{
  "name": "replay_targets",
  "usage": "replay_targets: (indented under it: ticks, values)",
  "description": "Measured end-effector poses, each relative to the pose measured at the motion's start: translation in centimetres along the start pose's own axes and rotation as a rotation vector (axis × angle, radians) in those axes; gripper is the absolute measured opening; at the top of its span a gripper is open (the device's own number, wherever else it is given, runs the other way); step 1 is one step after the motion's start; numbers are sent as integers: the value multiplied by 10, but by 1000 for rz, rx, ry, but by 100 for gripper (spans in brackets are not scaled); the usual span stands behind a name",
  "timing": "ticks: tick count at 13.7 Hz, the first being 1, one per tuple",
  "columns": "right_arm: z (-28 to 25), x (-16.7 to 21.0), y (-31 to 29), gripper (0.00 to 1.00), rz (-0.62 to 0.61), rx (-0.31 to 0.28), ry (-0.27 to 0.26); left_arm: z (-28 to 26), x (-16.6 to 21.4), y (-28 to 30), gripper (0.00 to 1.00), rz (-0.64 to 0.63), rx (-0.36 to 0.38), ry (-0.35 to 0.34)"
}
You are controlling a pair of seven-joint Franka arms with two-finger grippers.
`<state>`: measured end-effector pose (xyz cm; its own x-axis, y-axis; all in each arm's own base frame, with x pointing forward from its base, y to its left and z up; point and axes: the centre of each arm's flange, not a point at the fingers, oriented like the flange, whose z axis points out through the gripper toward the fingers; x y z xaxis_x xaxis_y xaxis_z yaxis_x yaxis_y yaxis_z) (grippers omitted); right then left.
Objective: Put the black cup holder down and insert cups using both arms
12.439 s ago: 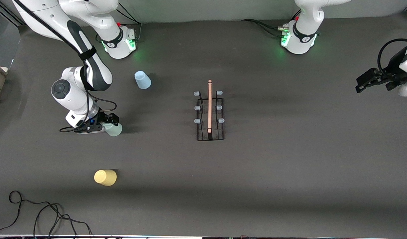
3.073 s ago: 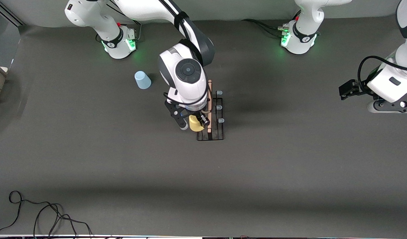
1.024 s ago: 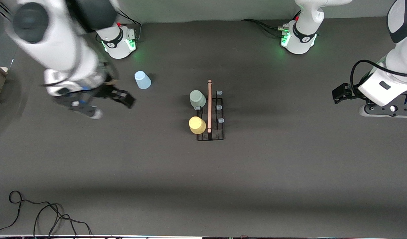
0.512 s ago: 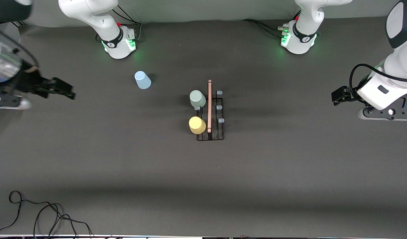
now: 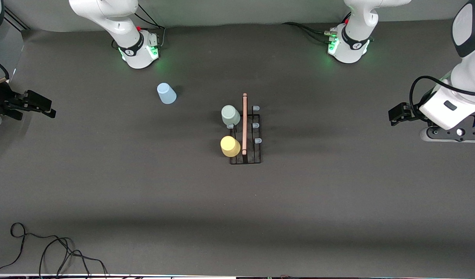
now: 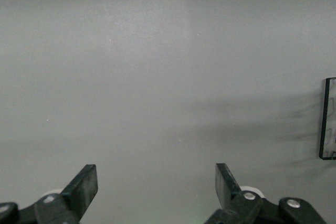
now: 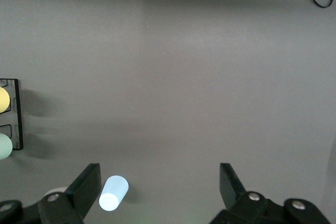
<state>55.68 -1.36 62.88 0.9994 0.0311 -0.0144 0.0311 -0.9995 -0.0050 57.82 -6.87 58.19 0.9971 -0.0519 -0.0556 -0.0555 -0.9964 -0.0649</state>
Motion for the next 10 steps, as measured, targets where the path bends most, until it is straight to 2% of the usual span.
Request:
replay_targets:
  ticks: [4, 10]
  values:
    - [2, 3, 3, 100, -11, -36, 4, -8, 0, -3, 100, -7, -10, 31]
    - [5, 4, 3, 100, -12, -36, -1, -22, -4, -1, 100, -4, -13, 71]
